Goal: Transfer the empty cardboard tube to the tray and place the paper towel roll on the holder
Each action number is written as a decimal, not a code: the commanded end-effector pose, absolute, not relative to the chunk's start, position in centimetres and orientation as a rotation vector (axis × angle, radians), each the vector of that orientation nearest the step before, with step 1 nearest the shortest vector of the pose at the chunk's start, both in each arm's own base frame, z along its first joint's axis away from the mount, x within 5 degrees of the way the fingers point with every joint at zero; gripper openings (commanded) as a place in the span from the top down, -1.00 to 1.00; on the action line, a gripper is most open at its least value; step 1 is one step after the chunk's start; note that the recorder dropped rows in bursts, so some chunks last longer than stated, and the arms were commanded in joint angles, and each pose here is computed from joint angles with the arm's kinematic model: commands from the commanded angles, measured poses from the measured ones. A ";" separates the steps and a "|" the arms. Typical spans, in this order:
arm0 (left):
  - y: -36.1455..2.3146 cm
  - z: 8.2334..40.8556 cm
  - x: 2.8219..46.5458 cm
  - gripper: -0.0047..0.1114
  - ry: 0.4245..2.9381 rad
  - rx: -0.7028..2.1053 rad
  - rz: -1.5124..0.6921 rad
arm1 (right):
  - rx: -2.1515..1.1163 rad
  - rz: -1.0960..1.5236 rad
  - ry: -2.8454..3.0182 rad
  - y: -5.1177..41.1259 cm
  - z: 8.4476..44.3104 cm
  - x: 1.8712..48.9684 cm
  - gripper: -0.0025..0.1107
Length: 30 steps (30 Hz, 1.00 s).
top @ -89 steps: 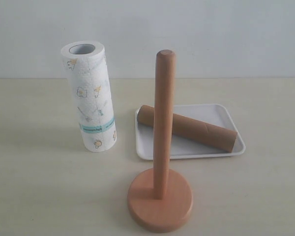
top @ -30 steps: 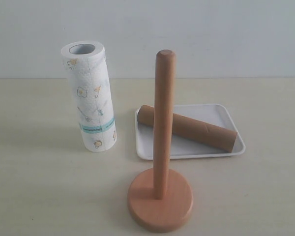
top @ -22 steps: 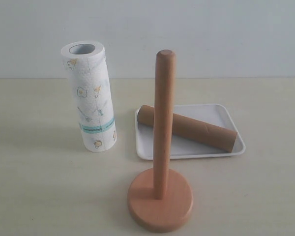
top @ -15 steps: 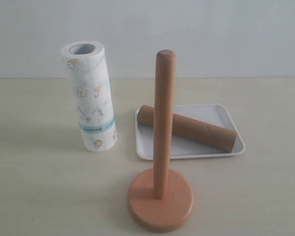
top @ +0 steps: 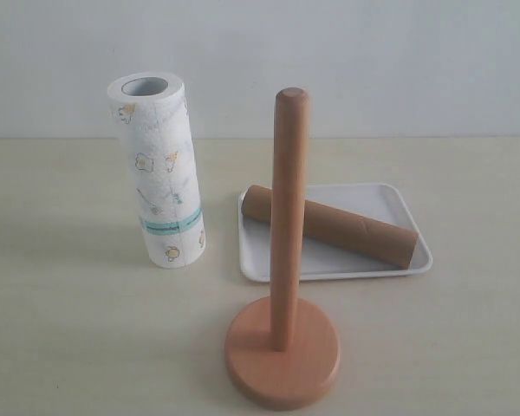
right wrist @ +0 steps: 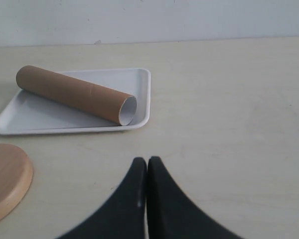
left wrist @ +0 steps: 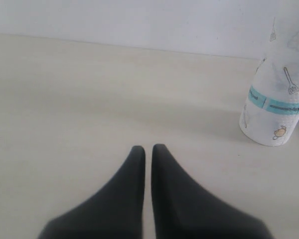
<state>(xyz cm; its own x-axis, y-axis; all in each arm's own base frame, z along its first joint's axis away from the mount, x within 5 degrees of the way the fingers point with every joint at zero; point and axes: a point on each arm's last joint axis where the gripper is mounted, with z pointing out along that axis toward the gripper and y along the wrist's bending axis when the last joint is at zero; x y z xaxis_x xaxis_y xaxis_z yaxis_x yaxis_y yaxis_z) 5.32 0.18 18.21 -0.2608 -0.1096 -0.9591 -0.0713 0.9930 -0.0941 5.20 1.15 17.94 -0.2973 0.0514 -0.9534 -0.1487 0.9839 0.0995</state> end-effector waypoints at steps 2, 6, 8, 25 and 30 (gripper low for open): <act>0.2 18.1 5.3 0.85 1.838 -0.135 -0.043 | -0.079 0.183 1.854 1.1 18.0 5.2 0.96; 0.2 18.1 5.3 0.85 1.839 -0.121 -0.032 | -0.079 0.183 1.854 1.1 18.0 5.2 0.96; 0.2 18.2 5.4 0.85 1.821 -0.120 -0.031 | -0.079 0.183 1.854 1.1 18.0 5.2 0.96; -1.3 33.2 0.8 0.85 1.342 -0.226 -0.437 | -0.073 0.181 1.813 1.1 18.4 5.3 0.96; -1.2 33.8 0.7 0.85 1.275 -0.250 -0.471 | -0.073 0.181 1.811 1.1 18.4 5.3 0.96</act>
<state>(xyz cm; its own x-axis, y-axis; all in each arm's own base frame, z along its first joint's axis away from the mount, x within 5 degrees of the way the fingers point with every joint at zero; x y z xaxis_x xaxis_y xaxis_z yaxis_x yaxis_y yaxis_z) 0.85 -1.29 33.20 0.1734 -0.4524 -0.8748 0.1837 0.8875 -0.4226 5.29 1.12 18.23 -0.2660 0.0570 -0.9623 -0.1470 0.9842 0.0990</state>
